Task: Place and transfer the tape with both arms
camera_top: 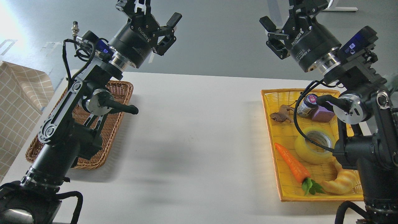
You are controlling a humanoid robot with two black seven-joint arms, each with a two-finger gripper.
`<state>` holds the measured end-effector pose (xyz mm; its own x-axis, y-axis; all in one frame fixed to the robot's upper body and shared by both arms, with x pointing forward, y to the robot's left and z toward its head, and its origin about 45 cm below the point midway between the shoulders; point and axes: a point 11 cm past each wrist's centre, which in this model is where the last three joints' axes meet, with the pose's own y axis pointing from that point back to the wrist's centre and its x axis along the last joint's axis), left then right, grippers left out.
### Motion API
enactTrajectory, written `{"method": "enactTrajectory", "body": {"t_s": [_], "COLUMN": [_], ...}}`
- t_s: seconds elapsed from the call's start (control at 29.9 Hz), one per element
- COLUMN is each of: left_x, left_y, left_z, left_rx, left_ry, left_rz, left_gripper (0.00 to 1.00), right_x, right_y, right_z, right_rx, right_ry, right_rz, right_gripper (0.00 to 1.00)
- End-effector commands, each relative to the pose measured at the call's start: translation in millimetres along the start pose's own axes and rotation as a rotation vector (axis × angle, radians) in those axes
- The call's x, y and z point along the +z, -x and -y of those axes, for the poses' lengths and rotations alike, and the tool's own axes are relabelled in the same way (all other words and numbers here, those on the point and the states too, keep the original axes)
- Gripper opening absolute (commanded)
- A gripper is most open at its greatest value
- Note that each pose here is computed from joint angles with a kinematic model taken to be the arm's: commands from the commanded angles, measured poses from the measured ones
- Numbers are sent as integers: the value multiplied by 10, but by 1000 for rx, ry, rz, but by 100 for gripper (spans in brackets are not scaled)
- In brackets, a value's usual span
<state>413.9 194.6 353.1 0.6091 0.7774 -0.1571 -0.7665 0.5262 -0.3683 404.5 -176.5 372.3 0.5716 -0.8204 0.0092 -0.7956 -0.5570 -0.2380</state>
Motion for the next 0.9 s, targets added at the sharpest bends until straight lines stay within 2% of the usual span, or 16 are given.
{"method": "enactTrajectory", "body": {"t_s": [0.0, 0.6, 0.87], "left_x": [-28, -39, -113], "left_y": [-1, -39, -46], "left_z": [-14, -46, -97], "left_rx": [0, 18, 24], "left_ry": [-10, -10, -27], "left_rz": [-1, 0, -11], "left_gripper": [98, 98, 98], "right_x": [16, -6, -85], "right_y": [6, 8, 16], "right_z": [-11, 2, -12], "right_rx": [0, -4, -14], "right_ry": [3, -4, -93], "right_rz": [1, -1, 0], "right_gripper": [100, 100, 100]}}
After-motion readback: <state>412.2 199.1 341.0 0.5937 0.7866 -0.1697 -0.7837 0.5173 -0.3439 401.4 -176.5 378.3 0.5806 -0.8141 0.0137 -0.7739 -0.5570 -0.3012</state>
